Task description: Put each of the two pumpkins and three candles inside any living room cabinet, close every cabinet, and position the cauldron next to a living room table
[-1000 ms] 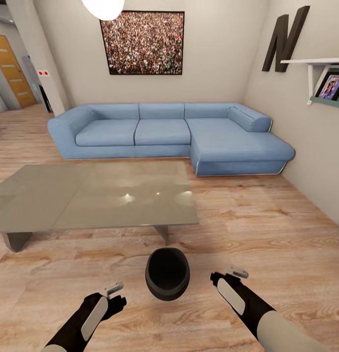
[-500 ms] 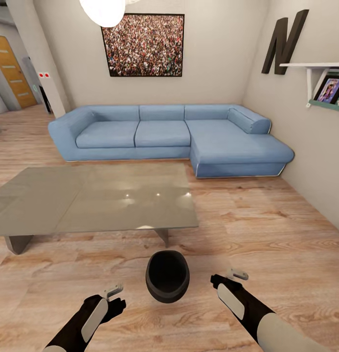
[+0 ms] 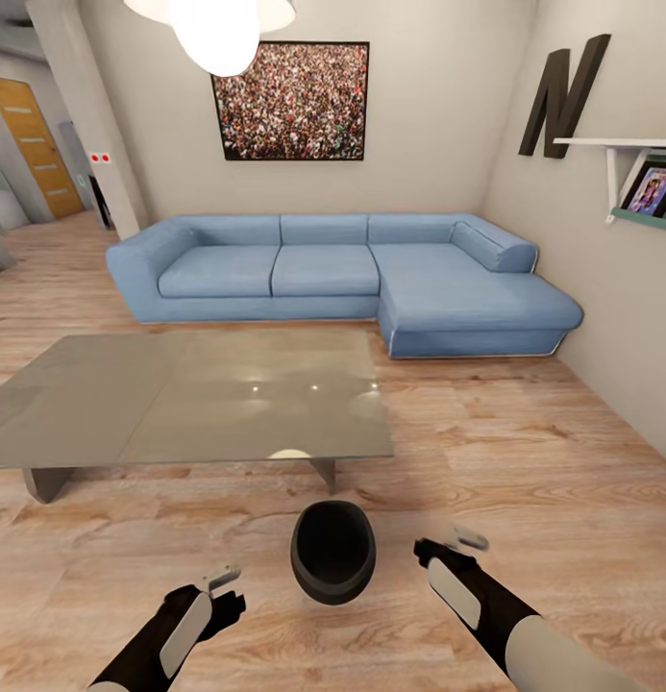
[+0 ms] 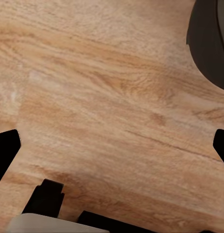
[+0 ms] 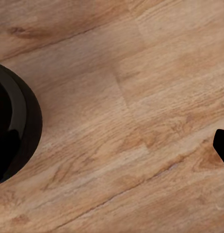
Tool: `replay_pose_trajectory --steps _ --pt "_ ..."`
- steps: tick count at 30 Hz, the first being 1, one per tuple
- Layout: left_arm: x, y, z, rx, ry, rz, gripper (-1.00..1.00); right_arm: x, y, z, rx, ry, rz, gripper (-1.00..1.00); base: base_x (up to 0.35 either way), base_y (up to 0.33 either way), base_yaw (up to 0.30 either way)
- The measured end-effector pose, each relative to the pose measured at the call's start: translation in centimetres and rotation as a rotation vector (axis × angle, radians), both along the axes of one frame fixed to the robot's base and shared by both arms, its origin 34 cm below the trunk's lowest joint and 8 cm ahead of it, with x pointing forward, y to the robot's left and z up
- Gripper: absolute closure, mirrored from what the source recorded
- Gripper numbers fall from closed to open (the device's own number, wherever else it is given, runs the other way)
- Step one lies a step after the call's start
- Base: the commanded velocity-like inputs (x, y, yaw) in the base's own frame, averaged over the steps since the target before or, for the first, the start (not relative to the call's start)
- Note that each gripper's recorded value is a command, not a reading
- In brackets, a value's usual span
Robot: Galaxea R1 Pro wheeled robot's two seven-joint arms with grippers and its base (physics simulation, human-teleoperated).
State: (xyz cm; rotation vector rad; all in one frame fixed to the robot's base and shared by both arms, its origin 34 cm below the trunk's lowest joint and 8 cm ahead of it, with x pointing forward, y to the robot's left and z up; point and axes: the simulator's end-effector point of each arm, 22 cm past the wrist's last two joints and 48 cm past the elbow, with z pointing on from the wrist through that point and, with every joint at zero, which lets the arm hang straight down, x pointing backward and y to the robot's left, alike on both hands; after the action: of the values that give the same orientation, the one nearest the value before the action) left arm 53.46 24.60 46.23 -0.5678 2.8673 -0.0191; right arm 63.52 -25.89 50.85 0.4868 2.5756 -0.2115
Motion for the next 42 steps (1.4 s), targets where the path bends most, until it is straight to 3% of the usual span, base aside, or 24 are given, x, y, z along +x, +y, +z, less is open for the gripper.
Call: replay_pose_trajectory --steps 13,19,23,31,38,42 --pt "0.7 0.0 3.0 0.001 -0.019 0.003 -1.0 0.1 -0.6 2.8 -0.009 -0.003 -0.007 -1.0 0.0 0.0 0.1" --pt "-1.0 0.5 2.8 0.032 -0.003 0.0 -1.0 -1.0 -1.7 2.5 -0.001 -0.002 -0.011 -1.0 0.0 0.0 0.099" --pt "-1.7 -0.5 2.9 0.053 -0.008 -0.038 -1.0 -2.0 -2.3 2.1 0.01 0.011 -0.004 -1.0 0.0 0.0 0.013" --pt "-6.1 0.5 2.0 0.098 0.082 -0.075 -1.0 -6.2 -6.1 1.2 -0.077 0.063 -0.061 -1.0 0.0 0.0 0.001" --pt "-13.0 3.6 0.5 0.229 0.131 -0.114 -1.0 -11.1 -1.8 -0.1 -0.054 0.144 -0.046 -1.0 0.0 0.0 0.0" --pt "-15.9 4.4 0.6 0.253 0.165 -0.126 -1.0 -11.8 -1.5 0.3 -0.051 0.155 -0.046 -1.0 0.0 0.0 0.0"
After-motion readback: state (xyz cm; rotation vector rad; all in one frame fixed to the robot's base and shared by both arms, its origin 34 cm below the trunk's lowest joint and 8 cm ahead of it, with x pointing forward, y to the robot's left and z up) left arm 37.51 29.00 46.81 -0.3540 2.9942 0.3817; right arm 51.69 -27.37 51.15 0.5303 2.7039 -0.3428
